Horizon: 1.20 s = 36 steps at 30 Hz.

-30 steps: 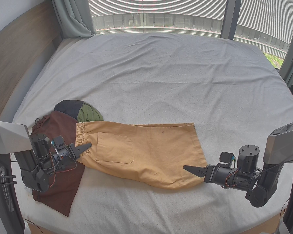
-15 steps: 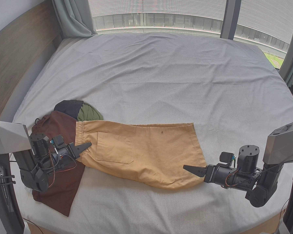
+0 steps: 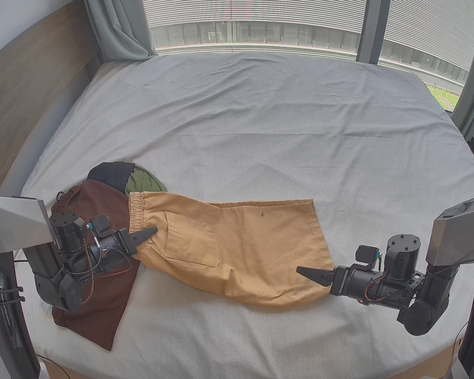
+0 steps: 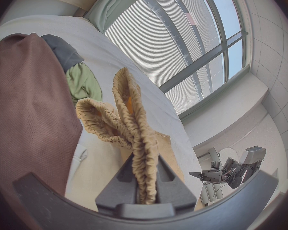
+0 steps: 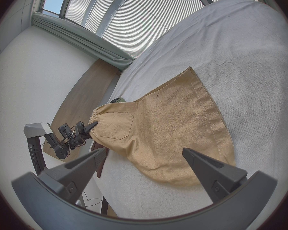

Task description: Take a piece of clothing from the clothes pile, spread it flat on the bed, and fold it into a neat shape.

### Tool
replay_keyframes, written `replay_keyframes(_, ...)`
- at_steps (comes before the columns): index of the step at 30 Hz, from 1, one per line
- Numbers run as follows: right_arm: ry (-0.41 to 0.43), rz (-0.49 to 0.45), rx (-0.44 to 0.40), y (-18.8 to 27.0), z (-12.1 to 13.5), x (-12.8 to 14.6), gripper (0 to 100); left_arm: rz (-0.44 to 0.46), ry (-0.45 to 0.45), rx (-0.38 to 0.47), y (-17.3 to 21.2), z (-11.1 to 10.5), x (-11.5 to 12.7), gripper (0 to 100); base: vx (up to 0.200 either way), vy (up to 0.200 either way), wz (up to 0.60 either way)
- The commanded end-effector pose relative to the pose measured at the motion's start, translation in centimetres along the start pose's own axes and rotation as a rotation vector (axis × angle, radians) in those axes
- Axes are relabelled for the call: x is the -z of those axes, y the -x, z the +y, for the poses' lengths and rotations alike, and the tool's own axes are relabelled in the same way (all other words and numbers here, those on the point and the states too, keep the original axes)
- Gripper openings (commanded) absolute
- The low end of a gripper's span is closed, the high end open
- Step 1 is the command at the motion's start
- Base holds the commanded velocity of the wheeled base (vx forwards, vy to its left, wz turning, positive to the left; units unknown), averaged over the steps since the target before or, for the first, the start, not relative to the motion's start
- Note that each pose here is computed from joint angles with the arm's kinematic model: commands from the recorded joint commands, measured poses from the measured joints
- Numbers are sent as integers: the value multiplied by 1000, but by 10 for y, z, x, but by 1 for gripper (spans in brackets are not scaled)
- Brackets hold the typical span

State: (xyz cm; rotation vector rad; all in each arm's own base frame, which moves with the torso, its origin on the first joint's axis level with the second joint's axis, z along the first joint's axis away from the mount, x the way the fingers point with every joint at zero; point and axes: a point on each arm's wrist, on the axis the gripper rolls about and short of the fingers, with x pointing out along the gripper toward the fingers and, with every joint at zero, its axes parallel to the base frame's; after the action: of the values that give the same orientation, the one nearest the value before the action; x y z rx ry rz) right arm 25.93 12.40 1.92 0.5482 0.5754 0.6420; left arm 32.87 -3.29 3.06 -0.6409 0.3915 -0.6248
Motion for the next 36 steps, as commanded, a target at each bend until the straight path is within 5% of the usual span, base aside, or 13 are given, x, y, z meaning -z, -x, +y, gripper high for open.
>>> replay_keyframes(1,2,-7,-4,1,1,-2,100,2,-17,27,-6,-9,0,0,0,0,0)
replay_keyframes(24,7,-44,-4,4,1,-11,100,12,-66,128,-36,-52,10,0,0,0,0)
replay_keyframes(36,3,-78,11,5,-6,-19,100,50,0,220,-63,-72,21,0,0,0,0)
